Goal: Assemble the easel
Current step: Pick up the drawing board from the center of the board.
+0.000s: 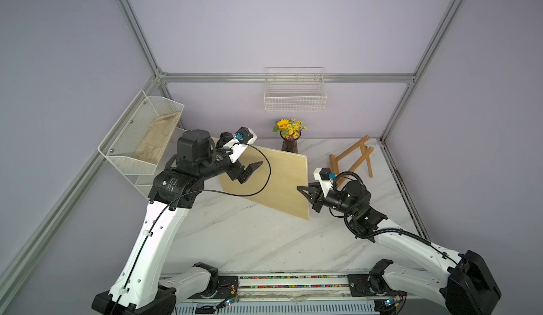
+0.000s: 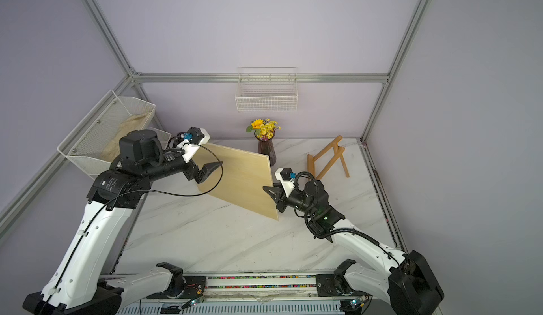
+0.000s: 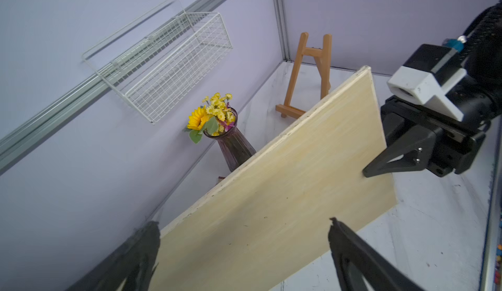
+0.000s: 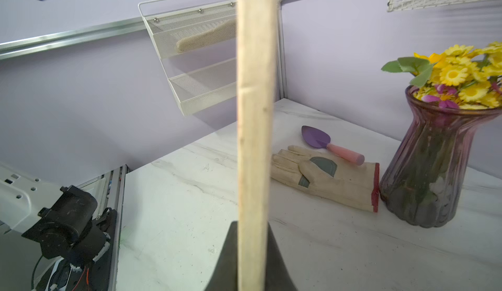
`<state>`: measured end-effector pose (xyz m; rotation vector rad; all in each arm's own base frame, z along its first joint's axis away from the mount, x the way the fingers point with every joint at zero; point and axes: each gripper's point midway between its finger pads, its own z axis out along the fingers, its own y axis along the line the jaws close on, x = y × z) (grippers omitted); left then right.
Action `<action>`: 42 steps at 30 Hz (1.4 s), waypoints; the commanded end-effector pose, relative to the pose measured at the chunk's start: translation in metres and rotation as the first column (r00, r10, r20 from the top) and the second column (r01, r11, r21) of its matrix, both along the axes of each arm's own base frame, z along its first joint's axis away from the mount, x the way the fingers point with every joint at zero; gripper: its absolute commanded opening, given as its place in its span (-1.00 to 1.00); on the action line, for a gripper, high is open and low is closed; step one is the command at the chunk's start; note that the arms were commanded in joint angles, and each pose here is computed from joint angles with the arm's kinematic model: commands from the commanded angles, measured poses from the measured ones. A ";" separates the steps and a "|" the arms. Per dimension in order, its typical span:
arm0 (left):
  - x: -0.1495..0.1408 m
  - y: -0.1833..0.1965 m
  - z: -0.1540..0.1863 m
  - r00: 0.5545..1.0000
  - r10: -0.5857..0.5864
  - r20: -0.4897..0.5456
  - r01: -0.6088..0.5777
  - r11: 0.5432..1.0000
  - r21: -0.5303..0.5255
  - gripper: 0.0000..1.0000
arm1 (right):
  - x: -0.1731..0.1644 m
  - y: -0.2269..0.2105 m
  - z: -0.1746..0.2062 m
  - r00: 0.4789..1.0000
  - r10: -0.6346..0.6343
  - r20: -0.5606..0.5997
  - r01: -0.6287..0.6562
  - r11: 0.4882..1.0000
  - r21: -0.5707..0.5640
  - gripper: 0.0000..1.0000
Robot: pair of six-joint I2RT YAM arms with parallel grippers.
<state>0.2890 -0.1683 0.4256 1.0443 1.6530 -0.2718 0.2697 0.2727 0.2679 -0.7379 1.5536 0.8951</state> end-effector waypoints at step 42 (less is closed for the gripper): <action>0.005 -0.082 -0.067 0.856 -0.430 -0.286 0.493 0.845 0.205 0.66 | 0.007 0.007 -0.013 0.967 0.059 0.248 -0.021 0.988 -0.153 -1.00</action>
